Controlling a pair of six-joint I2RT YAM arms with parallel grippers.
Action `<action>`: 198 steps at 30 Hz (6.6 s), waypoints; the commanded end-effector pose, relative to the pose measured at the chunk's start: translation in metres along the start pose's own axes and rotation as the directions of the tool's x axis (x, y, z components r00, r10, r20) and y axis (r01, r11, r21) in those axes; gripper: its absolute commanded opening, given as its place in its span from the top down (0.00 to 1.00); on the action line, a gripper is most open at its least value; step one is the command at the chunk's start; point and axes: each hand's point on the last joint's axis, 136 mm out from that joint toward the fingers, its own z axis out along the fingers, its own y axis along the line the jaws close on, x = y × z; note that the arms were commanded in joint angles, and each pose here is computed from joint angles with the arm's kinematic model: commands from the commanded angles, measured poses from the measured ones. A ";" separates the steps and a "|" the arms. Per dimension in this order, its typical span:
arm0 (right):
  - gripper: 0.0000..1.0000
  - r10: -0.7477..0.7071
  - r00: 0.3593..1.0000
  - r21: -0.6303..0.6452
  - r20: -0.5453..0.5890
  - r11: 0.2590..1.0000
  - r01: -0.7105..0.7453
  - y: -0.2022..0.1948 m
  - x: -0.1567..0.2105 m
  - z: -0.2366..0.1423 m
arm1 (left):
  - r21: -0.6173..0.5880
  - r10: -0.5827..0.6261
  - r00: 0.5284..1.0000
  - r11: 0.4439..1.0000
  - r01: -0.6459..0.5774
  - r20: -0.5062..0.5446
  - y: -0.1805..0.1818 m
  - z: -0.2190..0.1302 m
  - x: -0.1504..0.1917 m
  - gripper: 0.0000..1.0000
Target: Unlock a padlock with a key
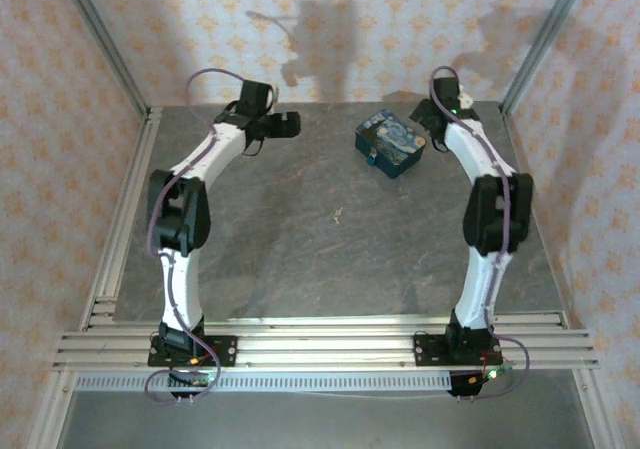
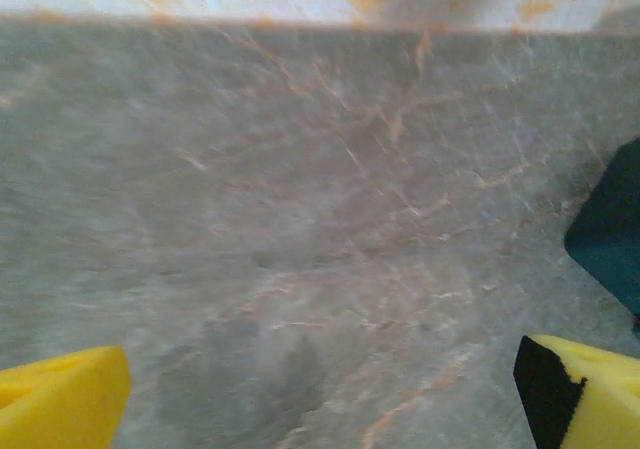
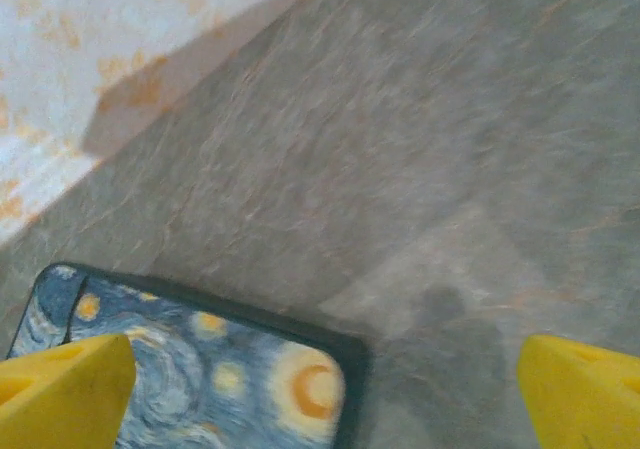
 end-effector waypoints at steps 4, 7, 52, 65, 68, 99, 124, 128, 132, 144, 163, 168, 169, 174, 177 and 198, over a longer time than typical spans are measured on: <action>0.03 -0.136 0.980 0.005 -0.145 0.990 0.138 0.055 0.032 0.032 | 0.070 -0.028 0.986 0.997 0.040 -0.165 -0.042 0.016 0.024 0.00; 0.04 -0.156 0.976 -0.049 -0.155 0.987 0.150 0.075 0.038 0.053 | 0.091 -0.013 0.982 0.995 0.031 -0.187 -0.047 0.014 0.033 0.00; 0.13 -0.097 0.889 -0.247 -0.447 0.969 -0.019 0.071 0.186 -0.062 | 0.319 0.009 0.936 0.941 0.111 -0.352 -0.084 0.033 0.071 0.48; 0.29 -0.295 0.802 -0.397 -0.520 0.915 0.079 0.168 0.249 -0.056 | 0.201 -0.111 0.920 0.959 0.198 -0.376 -0.016 0.003 0.097 0.55; 0.29 -0.335 0.779 -0.428 -0.530 0.899 0.095 0.188 0.273 -0.065 | 0.152 -0.166 0.913 0.960 0.236 -0.373 0.019 -0.017 0.107 0.55; 0.17 -0.348 0.826 -0.357 -0.444 0.914 0.193 0.126 0.239 -0.141 | -0.058 -0.183 0.950 0.983 0.173 -0.254 0.064 -0.141 0.153 0.36; 0.17 0.007 0.882 -0.046 -0.472 0.998 -0.032 -0.109 0.253 -0.146 | 0.098 0.596 0.664 0.773 -0.627 -0.451 -0.161 -0.052 0.220 0.54; 0.17 0.002 0.881 -0.049 -0.473 0.998 -0.029 -0.110 0.254 -0.146 | 0.091 0.603 0.641 0.758 -0.646 -0.476 -0.161 -0.037 0.225 0.54; 0.18 0.001 0.880 -0.052 -0.475 0.998 -0.030 -0.108 0.254 -0.145 | 0.071 0.607 0.619 0.740 -0.669 -0.498 -0.155 -0.027 0.228 0.57; 0.18 0.007 0.874 -0.053 -0.485 0.998 -0.038 -0.102 0.254 -0.139 | 0.113 0.572 0.642 0.785 -0.609 -0.510 -0.144 -0.013 0.230 0.63; 0.18 0.020 0.874 -0.046 -0.486 0.998 -0.048 -0.099 0.252 -0.139 | 0.181 0.550 0.629 0.813 -0.553 -0.549 -0.134 0.007 0.255 0.73; 0.18 0.023 0.874 -0.044 -0.485 0.998 -0.050 -0.100 0.252 -0.139 | 0.188 0.555 0.624 0.810 -0.555 -0.549 -0.131 0.010 0.259 0.81; 0.18 0.022 0.874 -0.045 -0.485 0.998 -0.050 -0.100 0.252 -0.139 | 0.191 0.557 0.622 0.809 -0.556 -0.550 -0.130 0.011 0.261 0.82; 0.18 0.027 0.877 -0.047 -0.480 0.997 -0.056 -0.100 0.251 -0.141 | 0.208 0.573 0.619 0.801 -0.561 -0.537 -0.129 0.011 0.264 0.94; 0.18 0.030 0.879 -0.050 -0.476 0.997 -0.061 -0.101 0.251 -0.142 | 0.221 0.577 0.636 0.804 -0.551 -0.513 -0.129 0.008 0.262 1.00; 0.19 0.080 0.870 -0.108 -0.487 0.983 -0.151 -0.096 0.260 -0.144 | 0.309 0.589 0.690 0.808 -0.502 -0.420 -0.143 -0.014 0.250 1.00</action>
